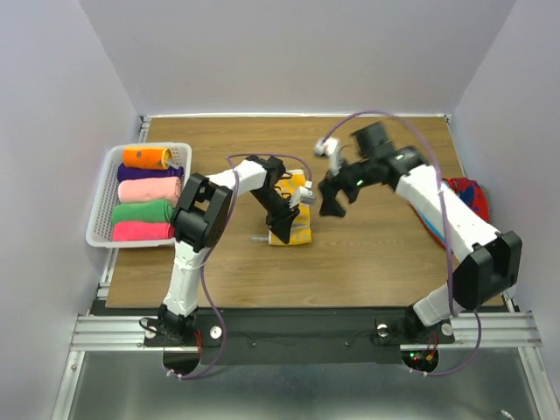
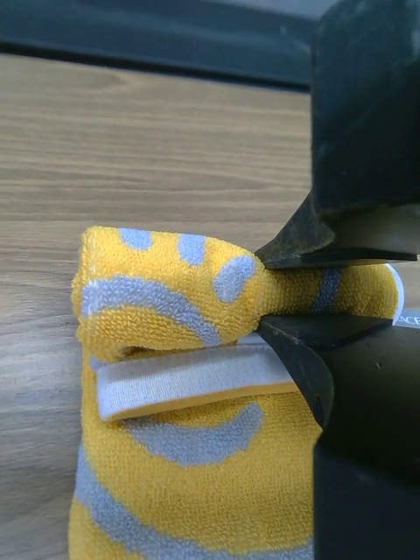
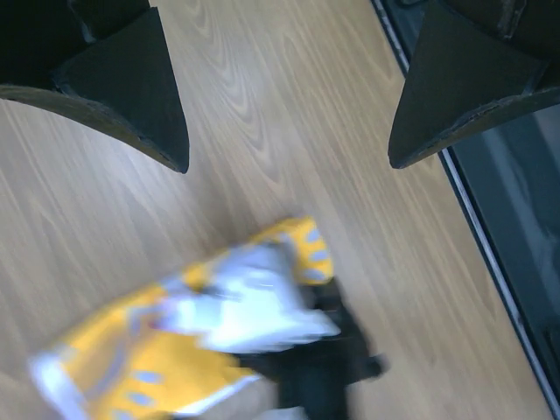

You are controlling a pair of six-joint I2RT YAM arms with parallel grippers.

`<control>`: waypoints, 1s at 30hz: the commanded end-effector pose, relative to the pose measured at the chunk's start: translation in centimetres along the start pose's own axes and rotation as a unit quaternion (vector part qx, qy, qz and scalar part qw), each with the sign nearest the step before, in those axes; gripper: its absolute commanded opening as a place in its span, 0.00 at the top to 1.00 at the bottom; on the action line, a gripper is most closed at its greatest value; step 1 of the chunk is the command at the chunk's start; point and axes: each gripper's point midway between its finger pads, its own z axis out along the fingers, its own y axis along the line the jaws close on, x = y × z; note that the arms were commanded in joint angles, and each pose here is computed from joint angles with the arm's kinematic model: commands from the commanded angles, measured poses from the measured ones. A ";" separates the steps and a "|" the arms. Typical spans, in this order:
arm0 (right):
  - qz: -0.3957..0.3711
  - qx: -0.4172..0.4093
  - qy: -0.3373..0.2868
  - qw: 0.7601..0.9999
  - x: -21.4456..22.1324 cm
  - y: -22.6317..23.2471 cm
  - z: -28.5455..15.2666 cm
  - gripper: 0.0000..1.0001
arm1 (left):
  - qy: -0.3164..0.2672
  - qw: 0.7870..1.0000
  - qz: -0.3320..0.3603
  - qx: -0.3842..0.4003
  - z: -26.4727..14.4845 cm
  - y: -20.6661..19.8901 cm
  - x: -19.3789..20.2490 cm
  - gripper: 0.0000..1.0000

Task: Roll the towels
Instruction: Roll the towel

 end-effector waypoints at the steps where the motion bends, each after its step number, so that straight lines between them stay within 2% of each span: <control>1: -0.120 0.044 0.073 0.989 2.1 4.0 4.2 0.00 | 0.079 0.996 -0.029 0.002 0.9 3.8 5.2 0.72; 2: -0.148 0.048 0.071 0.985 2.7 5.2 5.8 0.00 | 0.070 0.997 -0.021 0.000 0.5 4.5 4.3 0.72; 5: -0.210 0.071 0.072 0.972 2.9 6.7 8.1 0.00 | 0.076 0.996 -0.039 0.024 0.6 4.7 4.9 0.70; 6: -0.224 0.077 0.085 0.968 4.1 6.6 9.0 0.00 | 0.075 0.996 -0.031 0.024 0.5 5.0 4.6 0.70; 9: -0.285 0.098 0.054 0.952 4.1 6.7 11.8 0.00 | 0.084 0.995 -0.039 0.028 0.8 5.4 5.0 0.69; 18: -0.353 0.119 0.054 0.927 6.6 4.5 16.6 0.06 | 0.084 0.995 -0.041 0.026 1.0 5.7 5.3 0.65; 23: -0.361 0.100 0.050 0.926 7.1 4.7 18.2 0.08 | 0.083 0.995 -0.040 0.024 1.0 5.9 5.2 0.63; 25: -0.357 0.093 0.068 0.927 8.4 4.4 19.1 0.17 | 0.082 0.996 -0.038 0.023 0.9 6.0 5.1 0.62; 26: -0.357 0.092 0.075 0.927 8.9 4.2 19.5 0.24 | 0.081 0.996 -0.035 0.021 0.9 6.0 5.1 0.62; 27: -0.353 0.094 0.086 0.927 9.6 3.8 19.8 0.36 | 0.081 0.996 -0.034 0.016 0.7 6.1 5.0 0.62; 30: -0.328 0.083 0.098 0.936 11.1 2.9 20.3 0.52 | 0.076 0.997 -0.024 -0.001 0.4 6.3 4.6 0.59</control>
